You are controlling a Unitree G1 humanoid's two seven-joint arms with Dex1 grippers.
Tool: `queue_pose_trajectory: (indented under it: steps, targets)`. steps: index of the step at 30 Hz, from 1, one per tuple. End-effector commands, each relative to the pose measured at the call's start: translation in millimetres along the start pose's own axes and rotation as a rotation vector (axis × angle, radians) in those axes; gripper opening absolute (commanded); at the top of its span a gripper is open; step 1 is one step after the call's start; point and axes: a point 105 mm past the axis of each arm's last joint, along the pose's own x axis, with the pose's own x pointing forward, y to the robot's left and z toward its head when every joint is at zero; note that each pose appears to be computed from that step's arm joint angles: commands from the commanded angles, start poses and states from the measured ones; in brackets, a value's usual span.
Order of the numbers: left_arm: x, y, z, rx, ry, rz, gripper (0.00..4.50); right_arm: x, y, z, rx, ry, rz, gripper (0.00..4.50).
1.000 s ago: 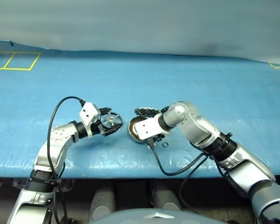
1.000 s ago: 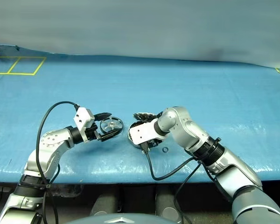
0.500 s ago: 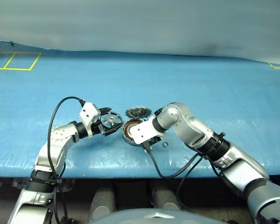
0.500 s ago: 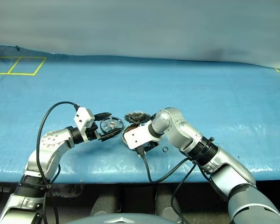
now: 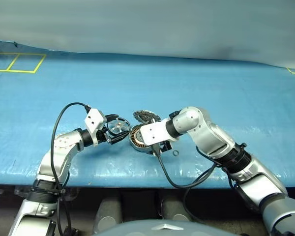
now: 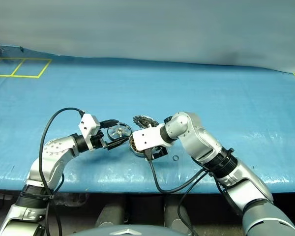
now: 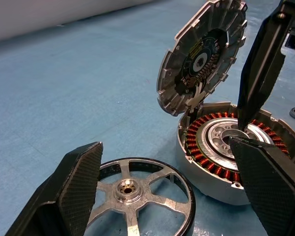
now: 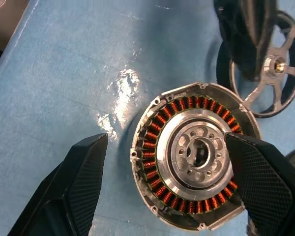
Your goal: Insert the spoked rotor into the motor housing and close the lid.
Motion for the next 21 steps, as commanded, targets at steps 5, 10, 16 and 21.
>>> queue_pose_trajectory:
  steps: [5, 10, 16, 21]
  targets:
    - [8.6, -17.1, 0.7, -0.009, 0.019, -0.125, 4.5, -30.4, 6.2, 1.9, 0.167, -0.148, -0.172, 4.0]
    - [12.6, -28.2, -0.4, -0.018, 0.026, -0.194, 4.5, -50.2, 15.0, -19.0, 0.374, -0.222, -0.358, 4.0]
    - [12.5, -35.9, 1.4, 0.001, 0.038, -0.269, 4.5, -66.9, 31.0, -47.1, 0.562, -0.234, -0.531, 4.0]
    - [11.7, -45.9, 7.3, 0.026, 0.029, -0.346, 4.5, -64.9, 58.1, -73.2, 0.739, -0.219, -0.575, 4.0]
